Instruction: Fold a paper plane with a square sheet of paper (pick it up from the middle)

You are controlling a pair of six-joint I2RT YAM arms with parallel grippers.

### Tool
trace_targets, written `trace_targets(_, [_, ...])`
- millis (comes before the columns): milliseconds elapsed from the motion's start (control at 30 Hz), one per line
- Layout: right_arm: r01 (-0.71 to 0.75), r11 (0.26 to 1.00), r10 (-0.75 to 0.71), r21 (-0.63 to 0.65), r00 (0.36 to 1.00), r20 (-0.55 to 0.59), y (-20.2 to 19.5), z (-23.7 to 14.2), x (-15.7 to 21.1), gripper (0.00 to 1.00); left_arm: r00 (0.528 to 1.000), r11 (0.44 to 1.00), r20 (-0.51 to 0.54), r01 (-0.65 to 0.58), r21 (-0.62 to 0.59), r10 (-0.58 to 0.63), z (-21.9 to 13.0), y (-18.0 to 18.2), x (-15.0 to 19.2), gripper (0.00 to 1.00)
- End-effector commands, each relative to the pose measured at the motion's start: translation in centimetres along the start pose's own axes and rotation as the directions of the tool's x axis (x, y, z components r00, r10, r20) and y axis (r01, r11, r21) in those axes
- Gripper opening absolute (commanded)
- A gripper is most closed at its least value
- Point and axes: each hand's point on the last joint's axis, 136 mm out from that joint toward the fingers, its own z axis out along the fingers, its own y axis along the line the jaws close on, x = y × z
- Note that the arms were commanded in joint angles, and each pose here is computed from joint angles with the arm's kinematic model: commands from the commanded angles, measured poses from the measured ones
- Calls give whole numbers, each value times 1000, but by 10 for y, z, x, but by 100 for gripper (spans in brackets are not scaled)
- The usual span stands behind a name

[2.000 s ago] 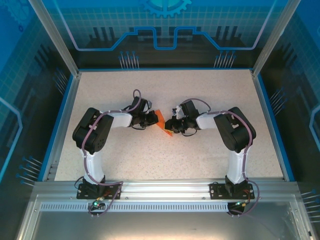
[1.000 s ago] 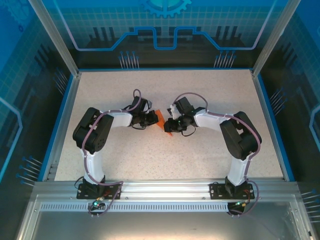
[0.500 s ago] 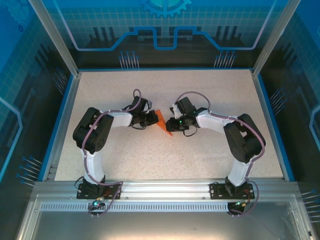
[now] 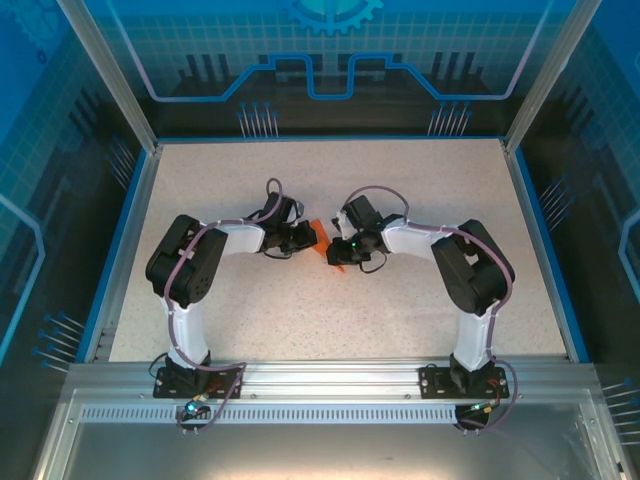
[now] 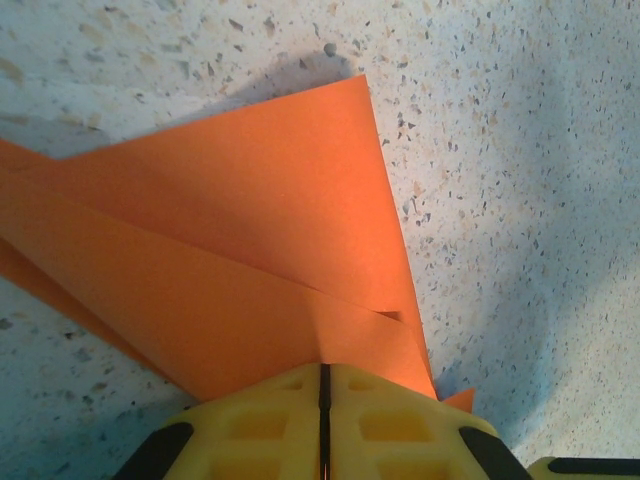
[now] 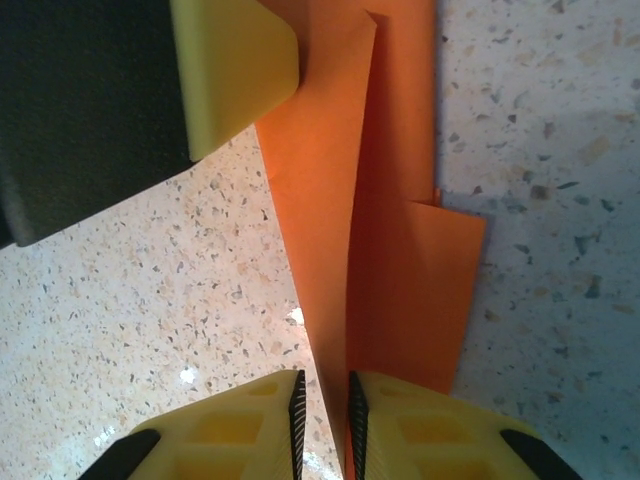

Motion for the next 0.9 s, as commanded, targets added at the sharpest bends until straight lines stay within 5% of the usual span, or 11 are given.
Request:
trace_targets(0, [-10, 1000, 9, -10, 999, -38, 4, 6, 5, 21, 999, 998, -45, 20, -56, -22, 4, 15, 12, 12])
trace_targets(200, [-38, 999, 36, -26, 998, -43, 0, 14, 5, 20, 1000, 1000, -24, 0, -6, 0, -6, -2, 5, 15])
trace_targets(533, [-133, 979, 127, -153, 991, -48, -4, 16, 4, 2, 999, 997, 36, -42, 59, 40, -31, -29, -8, 28])
trace_targets(867, [-243, 903, 240, -354, 969, -54, -4, 9, -3, 0, 997, 988, 65, -56, 142, 47, -35, -40, -6, 42])
